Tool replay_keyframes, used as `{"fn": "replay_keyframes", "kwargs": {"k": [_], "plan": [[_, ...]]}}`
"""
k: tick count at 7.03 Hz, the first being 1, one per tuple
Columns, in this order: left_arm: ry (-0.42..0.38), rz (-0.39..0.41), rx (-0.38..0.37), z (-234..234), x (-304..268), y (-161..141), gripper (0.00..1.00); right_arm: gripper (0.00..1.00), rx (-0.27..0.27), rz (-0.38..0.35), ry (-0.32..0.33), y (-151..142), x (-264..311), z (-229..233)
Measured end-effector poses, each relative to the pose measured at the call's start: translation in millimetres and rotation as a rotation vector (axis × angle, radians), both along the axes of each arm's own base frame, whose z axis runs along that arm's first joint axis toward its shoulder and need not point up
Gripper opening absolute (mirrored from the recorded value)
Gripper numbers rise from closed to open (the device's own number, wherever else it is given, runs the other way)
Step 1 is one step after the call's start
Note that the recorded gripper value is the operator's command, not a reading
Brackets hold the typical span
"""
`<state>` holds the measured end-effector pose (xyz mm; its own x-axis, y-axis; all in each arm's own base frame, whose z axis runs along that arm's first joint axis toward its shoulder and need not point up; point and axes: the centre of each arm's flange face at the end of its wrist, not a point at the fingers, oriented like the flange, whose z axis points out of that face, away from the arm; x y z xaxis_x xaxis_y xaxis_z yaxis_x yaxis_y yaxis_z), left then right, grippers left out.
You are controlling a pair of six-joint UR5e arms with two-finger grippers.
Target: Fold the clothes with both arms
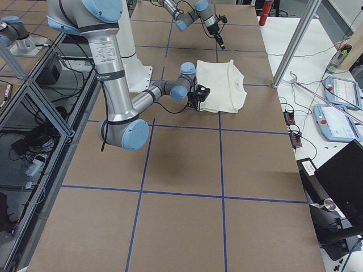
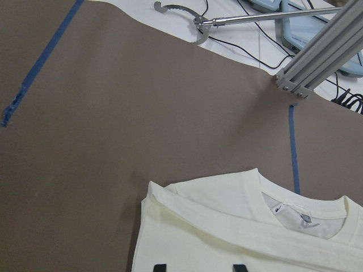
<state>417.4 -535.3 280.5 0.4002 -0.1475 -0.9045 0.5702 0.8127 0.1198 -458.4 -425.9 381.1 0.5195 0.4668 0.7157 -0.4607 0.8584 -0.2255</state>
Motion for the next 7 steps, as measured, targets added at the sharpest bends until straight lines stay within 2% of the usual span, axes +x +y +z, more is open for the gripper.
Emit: {"fn": "replay_keyframes", "kwargs": {"k": [2, 3, 4, 7], "plan": [[0.0, 0.002, 0.0, 1, 0, 1, 0.49, 0.0, 0.021, -0.005, -0.027, 13, 23, -11], [0.003, 0.003, 0.001, -1, -1, 2, 0.51, 0.0, 0.029, -0.02, -0.056, 33, 45, -19], [0.008, 0.004, 0.003, -3, -1, 3, 0.53, 0.0, 0.024, -0.07, -0.092, 67, 69, -28], [0.044, 0.027, -0.031, -7, 11, 17, 0.53, 0.0, -0.022, -0.329, -0.176, 200, 88, -59]]}}
